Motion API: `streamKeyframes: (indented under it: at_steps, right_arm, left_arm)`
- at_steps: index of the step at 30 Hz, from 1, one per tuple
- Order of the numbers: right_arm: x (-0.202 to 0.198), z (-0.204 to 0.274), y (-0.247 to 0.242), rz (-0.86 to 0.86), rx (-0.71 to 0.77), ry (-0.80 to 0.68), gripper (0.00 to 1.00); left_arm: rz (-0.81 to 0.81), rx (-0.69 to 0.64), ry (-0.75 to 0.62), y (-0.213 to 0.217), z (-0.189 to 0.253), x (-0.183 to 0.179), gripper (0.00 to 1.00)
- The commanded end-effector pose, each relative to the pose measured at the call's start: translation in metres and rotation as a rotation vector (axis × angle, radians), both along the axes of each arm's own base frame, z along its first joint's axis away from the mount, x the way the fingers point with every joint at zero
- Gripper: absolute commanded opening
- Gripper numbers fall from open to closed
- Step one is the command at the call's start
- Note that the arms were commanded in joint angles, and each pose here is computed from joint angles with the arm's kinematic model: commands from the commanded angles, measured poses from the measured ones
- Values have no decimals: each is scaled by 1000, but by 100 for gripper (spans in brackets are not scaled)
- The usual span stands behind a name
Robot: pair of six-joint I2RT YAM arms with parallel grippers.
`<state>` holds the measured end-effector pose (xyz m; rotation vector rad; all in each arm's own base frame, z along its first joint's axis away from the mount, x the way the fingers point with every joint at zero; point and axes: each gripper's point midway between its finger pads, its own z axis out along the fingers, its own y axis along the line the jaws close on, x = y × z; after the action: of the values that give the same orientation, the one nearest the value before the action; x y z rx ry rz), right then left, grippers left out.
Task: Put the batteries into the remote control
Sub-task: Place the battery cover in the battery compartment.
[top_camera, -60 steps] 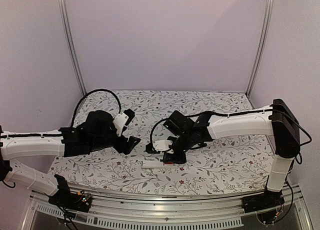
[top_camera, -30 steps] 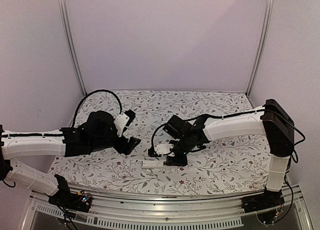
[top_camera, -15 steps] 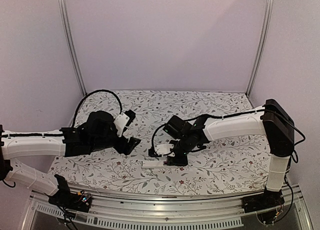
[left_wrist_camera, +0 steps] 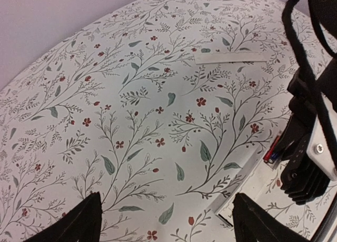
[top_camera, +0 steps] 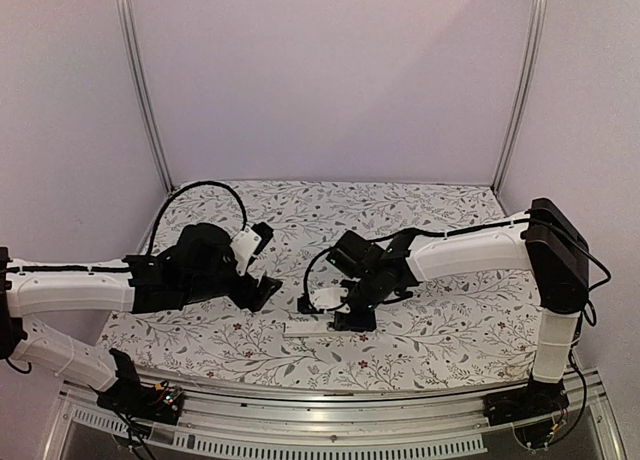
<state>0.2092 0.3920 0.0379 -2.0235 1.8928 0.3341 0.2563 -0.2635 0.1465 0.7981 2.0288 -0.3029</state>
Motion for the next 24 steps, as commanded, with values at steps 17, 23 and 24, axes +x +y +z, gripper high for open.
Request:
streamKeyframes:
  at_steps: [17, 23, 24]
  right_arm:
    - [-10, 34, 8, 28, 92, 41, 17]
    - [-6, 47, 18, -28, 157, 79, 31]
    - [-3, 45, 17, -48, 154, 84, 30]
  left_arm:
    - [0, 18, 5, 0, -5, 4, 85]
    - [1, 16, 4, 0, -5, 4, 85]
    - [2, 15, 5, 0, -5, 4, 85]
